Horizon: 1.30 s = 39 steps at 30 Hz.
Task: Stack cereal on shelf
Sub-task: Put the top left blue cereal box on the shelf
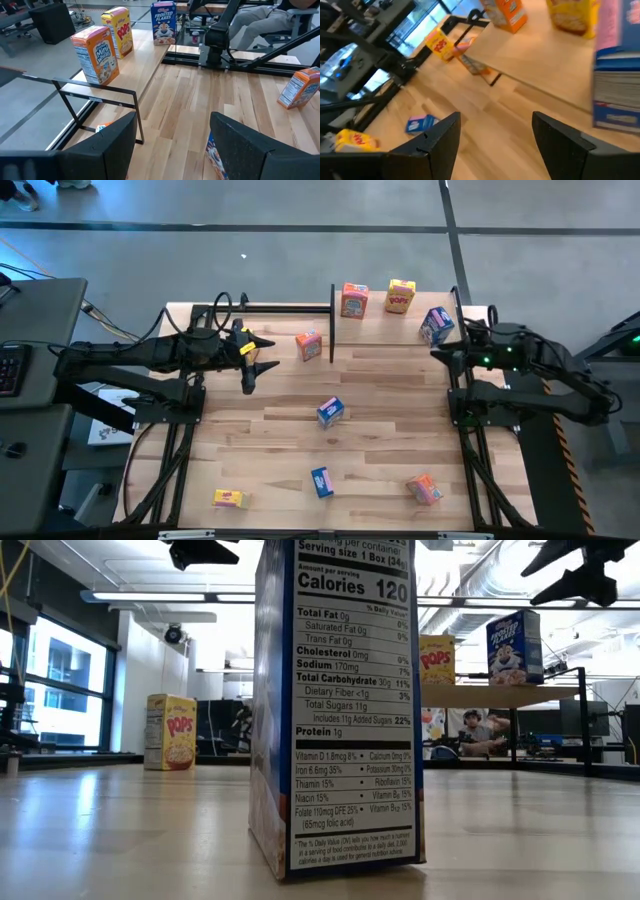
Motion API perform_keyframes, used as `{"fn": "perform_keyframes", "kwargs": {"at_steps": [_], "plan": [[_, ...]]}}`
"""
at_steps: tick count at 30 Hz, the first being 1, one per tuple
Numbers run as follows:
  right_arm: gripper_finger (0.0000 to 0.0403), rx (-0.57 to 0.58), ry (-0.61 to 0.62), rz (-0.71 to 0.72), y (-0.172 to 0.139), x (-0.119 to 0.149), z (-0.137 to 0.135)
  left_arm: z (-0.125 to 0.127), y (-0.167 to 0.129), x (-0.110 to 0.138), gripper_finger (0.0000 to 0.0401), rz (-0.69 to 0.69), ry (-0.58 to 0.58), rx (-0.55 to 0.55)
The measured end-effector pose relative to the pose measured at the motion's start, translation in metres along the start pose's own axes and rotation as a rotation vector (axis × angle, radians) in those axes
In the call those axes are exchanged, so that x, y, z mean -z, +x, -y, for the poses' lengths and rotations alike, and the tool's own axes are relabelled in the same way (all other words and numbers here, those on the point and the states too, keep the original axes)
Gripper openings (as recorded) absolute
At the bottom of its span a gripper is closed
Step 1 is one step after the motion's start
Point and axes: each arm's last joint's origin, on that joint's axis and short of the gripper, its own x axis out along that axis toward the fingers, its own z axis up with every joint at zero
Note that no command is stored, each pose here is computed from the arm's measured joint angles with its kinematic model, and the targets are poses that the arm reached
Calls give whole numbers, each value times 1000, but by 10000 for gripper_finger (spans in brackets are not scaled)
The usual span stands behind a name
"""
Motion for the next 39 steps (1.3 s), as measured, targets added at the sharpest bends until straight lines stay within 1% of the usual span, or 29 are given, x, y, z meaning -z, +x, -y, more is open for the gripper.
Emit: {"fn": "perform_keyframes", "kwargs": {"at_steps": [2,4,11,15,19,23,28,31,36,39], "plan": [[239,-40,4,-11,3,-2,-4,0,0,0,243,0,0,0],[239,-56,-11,-18,5,-4,-8,0,0,0,243,1,0,0],[239,-30,-85,8,-2,-24,-27,0,0,0,243,0,0,-1],[239,-4,-118,-20,-4,-35,-40,0,0,0,243,0,0,0],[239,18,-138,-87,1,-40,-55,0,0,0,243,0,0,0],[239,78,-143,-163,13,-35,-65,0,0,0,243,0,1,0],[239,208,-133,-229,25,-23,-69,0,0,0,243,0,17,0],[239,269,-138,-238,29,-17,-71,0,0,0,243,0,36,0],[239,325,-157,-222,36,-14,-74,0,0,0,243,0,38,0],[239,379,-179,-232,42,-12,-74,0,0,0,243,0,38,0]]}}
